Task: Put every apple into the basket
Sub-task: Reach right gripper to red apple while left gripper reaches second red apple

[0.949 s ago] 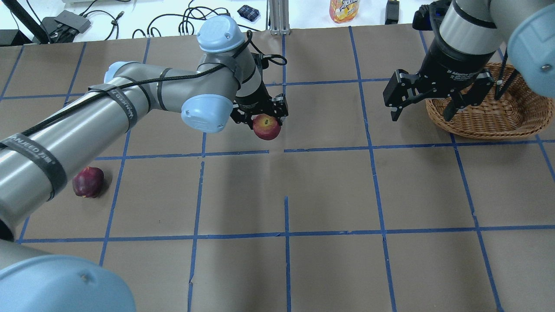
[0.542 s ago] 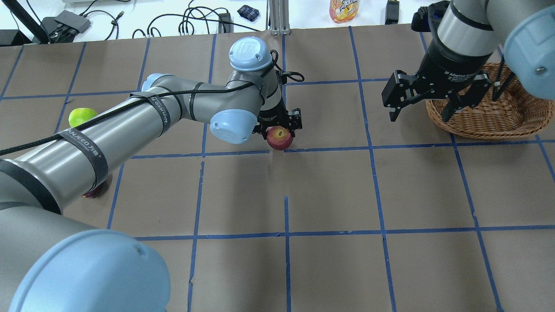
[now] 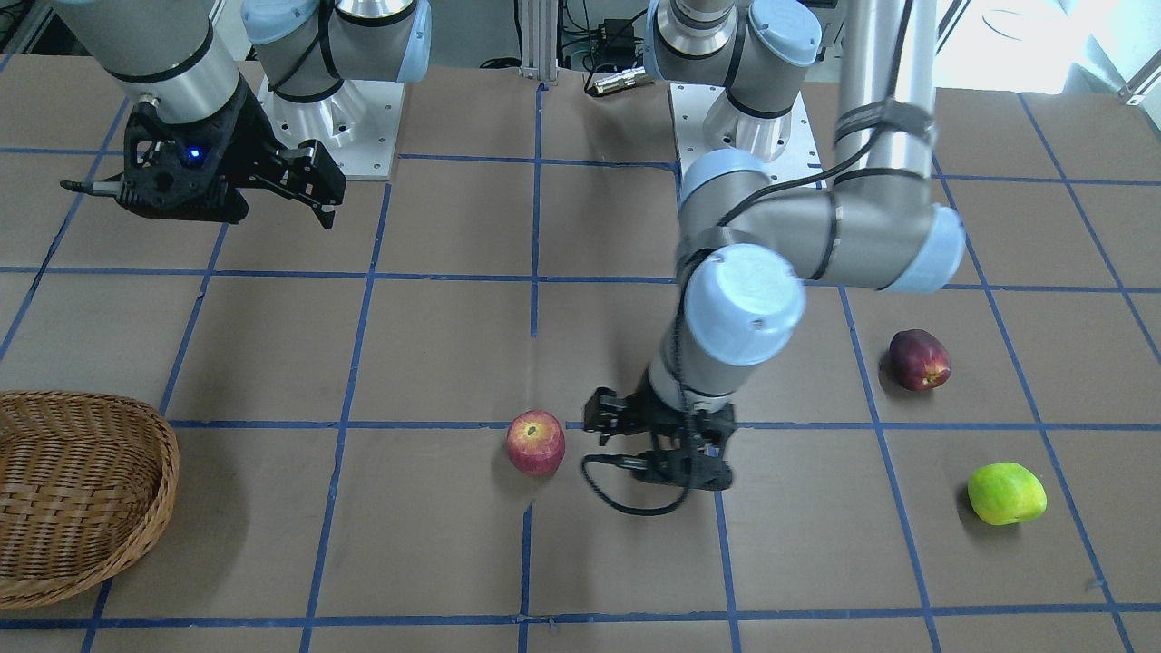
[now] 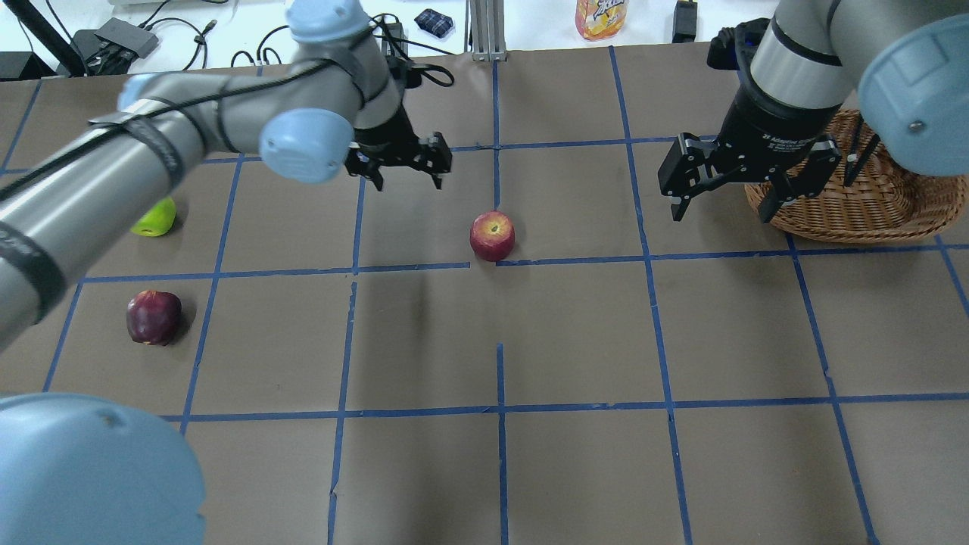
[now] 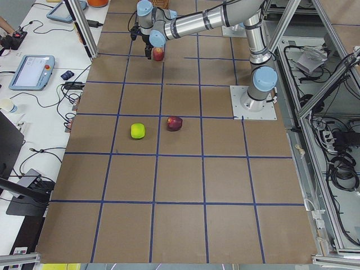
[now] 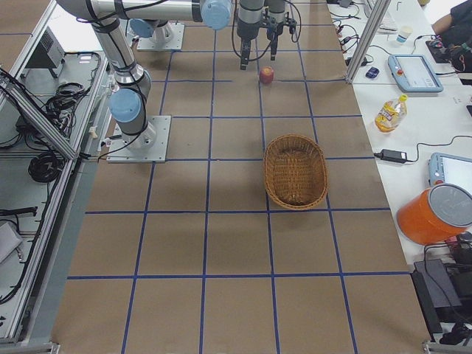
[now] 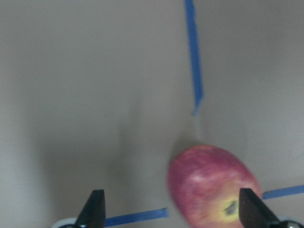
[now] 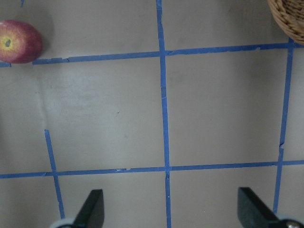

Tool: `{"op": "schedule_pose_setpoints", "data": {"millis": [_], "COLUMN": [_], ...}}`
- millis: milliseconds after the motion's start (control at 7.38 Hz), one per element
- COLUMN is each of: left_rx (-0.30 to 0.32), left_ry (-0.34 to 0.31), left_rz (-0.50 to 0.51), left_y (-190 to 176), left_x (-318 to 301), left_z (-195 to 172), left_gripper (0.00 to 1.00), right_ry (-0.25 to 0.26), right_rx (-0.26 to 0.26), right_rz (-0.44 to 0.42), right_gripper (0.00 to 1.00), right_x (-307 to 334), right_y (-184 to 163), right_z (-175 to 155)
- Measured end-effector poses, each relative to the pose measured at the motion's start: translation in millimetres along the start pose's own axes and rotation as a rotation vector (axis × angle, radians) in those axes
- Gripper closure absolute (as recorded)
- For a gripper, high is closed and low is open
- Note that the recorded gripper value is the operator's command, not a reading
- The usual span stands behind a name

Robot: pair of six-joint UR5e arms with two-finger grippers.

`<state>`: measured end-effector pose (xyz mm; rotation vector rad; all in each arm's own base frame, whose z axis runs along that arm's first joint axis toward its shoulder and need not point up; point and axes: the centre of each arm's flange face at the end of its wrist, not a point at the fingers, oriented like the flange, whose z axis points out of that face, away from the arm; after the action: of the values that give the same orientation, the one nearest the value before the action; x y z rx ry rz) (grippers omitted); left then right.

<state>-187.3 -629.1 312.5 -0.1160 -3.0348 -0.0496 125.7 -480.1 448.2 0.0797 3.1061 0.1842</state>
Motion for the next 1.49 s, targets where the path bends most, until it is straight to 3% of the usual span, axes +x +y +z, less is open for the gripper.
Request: {"op": "schedule_pose_setpoints", "data": {"millis": [136, 407, 814, 1085, 1492], "left_rx": [-0.058, -0.127, -0.175, -0.191, -0.132], "left_ry": [-0.009, -0.044, -0.016, 0.012, -0.017], "left_rz": [0.000, 0.013, -0.080, -0.115, -0.087], "left_y": [11.1, 49.6, 105.2, 136.5, 149.7], "left_x": [-63.2, -200.2, -341.6, -371.3, -374.4], "left_z": [-28.4, -51.6, -28.7, 12.2, 66.0], "left_gripper": [0.00, 0.00, 0.00, 0.00, 0.00], "right_ry": [0.001, 0.002, -0.036, -0.049, -0.058], "right_rx": [0.002, 0.055, 0.176, 0.169, 0.173], "right_rz": [0.017, 0.116, 0.281, 0.324, 0.299], "right_gripper": [0.00, 0.00, 0.00, 0.00, 0.00], "right_x": [-5.7, -48.8, -135.5, -175.4, -218.2], "right_y": [-14.4, -27.2, -46.8, -55.4, -62.3], "right_z": [17.1, 37.3, 78.9, 119.7, 170.4]}}
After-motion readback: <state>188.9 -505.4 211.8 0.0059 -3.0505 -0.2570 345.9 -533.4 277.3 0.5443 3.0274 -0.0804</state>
